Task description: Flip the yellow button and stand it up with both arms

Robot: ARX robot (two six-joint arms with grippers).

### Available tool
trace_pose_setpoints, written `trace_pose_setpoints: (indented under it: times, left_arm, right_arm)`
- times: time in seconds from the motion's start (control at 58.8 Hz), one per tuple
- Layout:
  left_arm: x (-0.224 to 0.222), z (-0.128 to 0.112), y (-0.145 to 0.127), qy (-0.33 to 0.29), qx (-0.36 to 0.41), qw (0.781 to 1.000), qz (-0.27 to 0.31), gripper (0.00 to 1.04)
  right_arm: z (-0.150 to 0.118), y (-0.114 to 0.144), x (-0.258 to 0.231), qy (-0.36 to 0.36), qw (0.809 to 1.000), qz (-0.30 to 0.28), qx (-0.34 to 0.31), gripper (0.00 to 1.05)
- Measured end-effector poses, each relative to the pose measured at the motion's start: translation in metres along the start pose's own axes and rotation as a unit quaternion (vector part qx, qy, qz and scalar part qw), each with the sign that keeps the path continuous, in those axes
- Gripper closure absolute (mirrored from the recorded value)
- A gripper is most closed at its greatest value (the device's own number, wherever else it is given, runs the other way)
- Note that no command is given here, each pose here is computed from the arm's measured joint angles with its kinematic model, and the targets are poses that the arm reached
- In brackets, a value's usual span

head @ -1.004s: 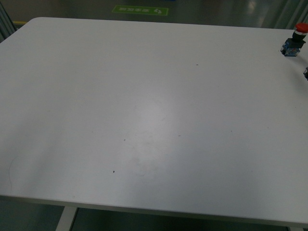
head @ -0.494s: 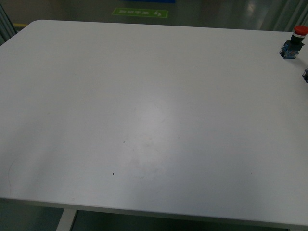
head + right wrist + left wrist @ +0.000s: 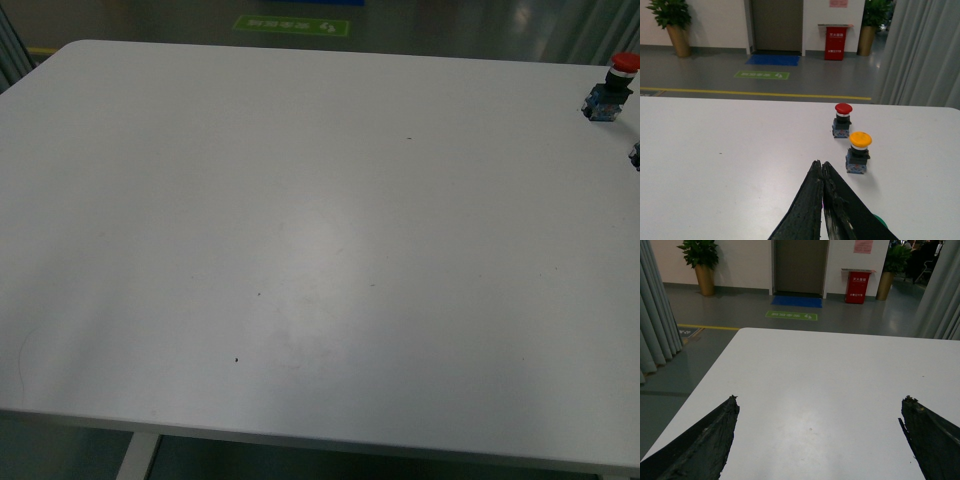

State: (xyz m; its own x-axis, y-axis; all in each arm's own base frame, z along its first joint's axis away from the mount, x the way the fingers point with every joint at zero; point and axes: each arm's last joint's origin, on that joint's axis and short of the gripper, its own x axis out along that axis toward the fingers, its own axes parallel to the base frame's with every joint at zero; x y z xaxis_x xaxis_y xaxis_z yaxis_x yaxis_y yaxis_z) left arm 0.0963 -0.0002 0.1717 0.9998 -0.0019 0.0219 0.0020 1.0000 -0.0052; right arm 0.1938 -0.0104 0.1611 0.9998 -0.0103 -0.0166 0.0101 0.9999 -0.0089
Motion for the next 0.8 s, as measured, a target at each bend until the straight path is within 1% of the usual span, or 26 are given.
trace_pose_setpoints:
  times: [0.051, 0.136, 0.8]
  left_arm:
    - [0.0, 0.0, 0.0, 0.0, 0.0, 1.0, 0.0, 0.07]
    - [0.0, 0.0, 0.0, 0.0, 0.0, 1.0, 0.0, 0.07]
    - [0.0, 0.0, 0.0, 0.0, 0.0, 1.0, 0.0, 0.07]
  right_arm:
    - [0.0, 0.005, -0.006, 0.001, 1.0, -0.007, 0.0, 1.01]
    - [-0.001, 0.009, -0.015, 0.002, 1.0, 0.005, 0.0, 1.01]
    - [0.002, 0.009, -0.059, -0.004, 1.0, 0.004, 0.0, 1.01]
